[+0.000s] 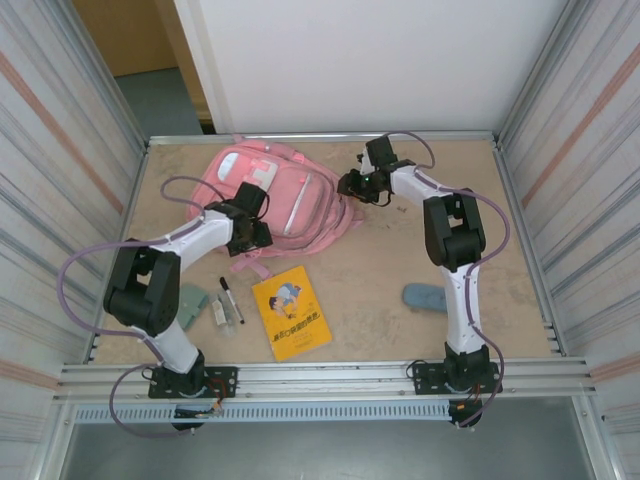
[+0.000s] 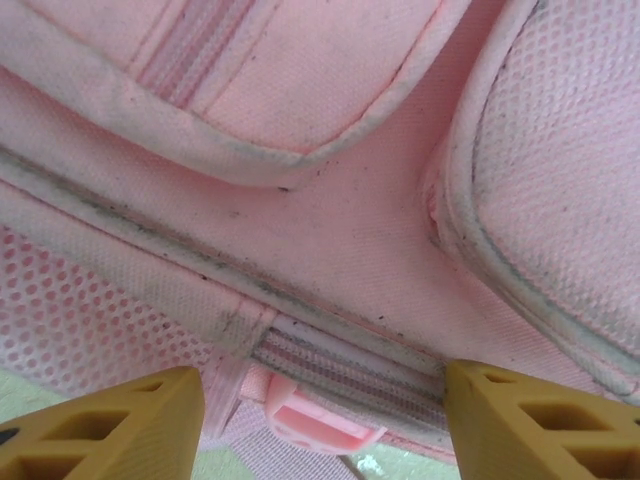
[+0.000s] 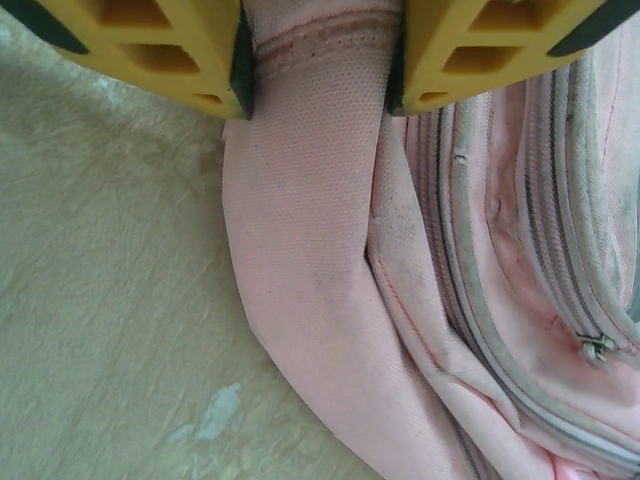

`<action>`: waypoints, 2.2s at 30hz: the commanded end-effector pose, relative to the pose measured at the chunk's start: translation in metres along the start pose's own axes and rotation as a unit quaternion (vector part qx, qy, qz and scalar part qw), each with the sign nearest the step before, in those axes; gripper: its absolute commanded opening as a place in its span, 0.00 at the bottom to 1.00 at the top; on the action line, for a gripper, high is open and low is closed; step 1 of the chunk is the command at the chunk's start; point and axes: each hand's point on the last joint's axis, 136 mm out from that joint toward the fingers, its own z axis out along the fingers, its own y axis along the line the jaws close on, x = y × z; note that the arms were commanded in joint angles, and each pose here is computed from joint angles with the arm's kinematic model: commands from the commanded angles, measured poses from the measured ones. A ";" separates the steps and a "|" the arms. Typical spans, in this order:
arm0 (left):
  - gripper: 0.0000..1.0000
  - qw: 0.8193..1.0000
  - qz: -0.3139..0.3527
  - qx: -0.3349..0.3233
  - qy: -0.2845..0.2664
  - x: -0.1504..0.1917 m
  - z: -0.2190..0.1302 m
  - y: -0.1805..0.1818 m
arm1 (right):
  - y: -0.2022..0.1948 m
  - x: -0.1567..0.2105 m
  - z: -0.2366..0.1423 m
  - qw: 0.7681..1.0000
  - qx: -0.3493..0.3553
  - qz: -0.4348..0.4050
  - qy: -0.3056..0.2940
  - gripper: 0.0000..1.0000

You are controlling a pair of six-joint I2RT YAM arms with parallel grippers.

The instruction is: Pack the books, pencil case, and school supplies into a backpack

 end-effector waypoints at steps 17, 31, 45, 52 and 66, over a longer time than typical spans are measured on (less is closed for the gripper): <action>0.63 0.996 0.040 0.068 -0.050 -0.105 0.025 -0.079 | -0.002 0.108 -0.061 0.999 -0.002 0.035 0.030 0.39; 0.65 0.976 0.147 0.157 -0.041 -0.052 -0.054 -0.110 | 0.048 0.155 -0.101 0.997 -0.057 -0.040 0.043 0.65; 0.80 0.935 0.339 0.053 -0.091 -0.034 -0.007 -0.237 | -0.098 0.112 -0.248 0.960 0.133 0.086 -0.230 0.76; 0.74 0.955 0.256 -0.085 -0.125 -0.058 0.020 -0.201 | -0.092 0.124 -0.257 0.962 0.125 0.073 -0.232 0.76; 0.00 0.928 0.349 -0.017 -0.125 -0.053 -0.004 -0.230 | -0.065 0.121 -0.232 0.977 0.074 -0.024 -0.198 0.75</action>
